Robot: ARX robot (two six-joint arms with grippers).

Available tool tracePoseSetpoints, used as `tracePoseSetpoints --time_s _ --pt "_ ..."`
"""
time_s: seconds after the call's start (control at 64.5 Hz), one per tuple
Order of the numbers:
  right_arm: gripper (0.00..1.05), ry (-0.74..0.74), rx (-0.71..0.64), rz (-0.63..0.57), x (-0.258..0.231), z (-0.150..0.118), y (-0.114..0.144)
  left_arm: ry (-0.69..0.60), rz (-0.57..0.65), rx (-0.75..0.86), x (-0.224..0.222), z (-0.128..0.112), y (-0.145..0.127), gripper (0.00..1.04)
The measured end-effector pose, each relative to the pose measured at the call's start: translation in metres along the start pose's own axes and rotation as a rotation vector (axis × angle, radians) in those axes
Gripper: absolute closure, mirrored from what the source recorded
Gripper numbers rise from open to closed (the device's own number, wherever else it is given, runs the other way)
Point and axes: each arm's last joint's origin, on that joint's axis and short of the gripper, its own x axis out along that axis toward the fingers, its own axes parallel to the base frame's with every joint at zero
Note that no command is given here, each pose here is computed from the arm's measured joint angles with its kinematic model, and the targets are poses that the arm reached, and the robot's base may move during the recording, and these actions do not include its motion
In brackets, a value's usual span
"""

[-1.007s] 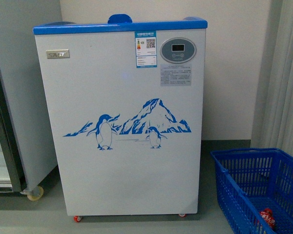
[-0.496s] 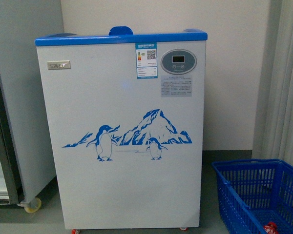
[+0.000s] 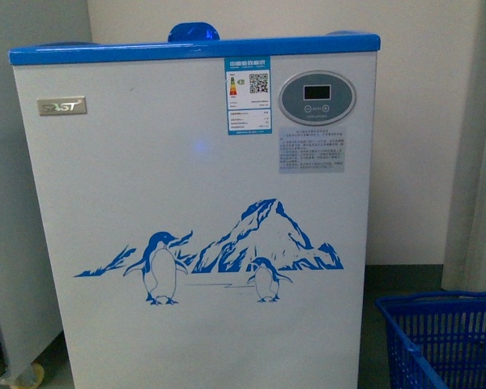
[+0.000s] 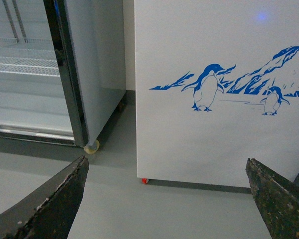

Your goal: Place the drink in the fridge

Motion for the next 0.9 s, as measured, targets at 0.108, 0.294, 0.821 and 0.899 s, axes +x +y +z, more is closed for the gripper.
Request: tracePoseSetpoints --time_s 0.108,0.294,0.821,0.899 --pt "0.07 0.0 0.0 0.0 0.0 0.0 0.0 0.0 0.0 0.0 0.0 0.0 0.0 0.08" --pt "0.07 0.0 0.0 0.001 0.0 0.0 0.0 0.0 0.0 0.0 0.0 0.0 0.0 0.08" --pt "0.07 0.0 0.0 0.0 0.0 0.0 0.0 0.0 0.0 0.0 0.0 0.0 0.0 0.08" --pt "0.07 0.0 0.0 0.002 0.0 0.0 0.0 0.0 0.0 0.0 0.0 0.0 0.0 0.08"
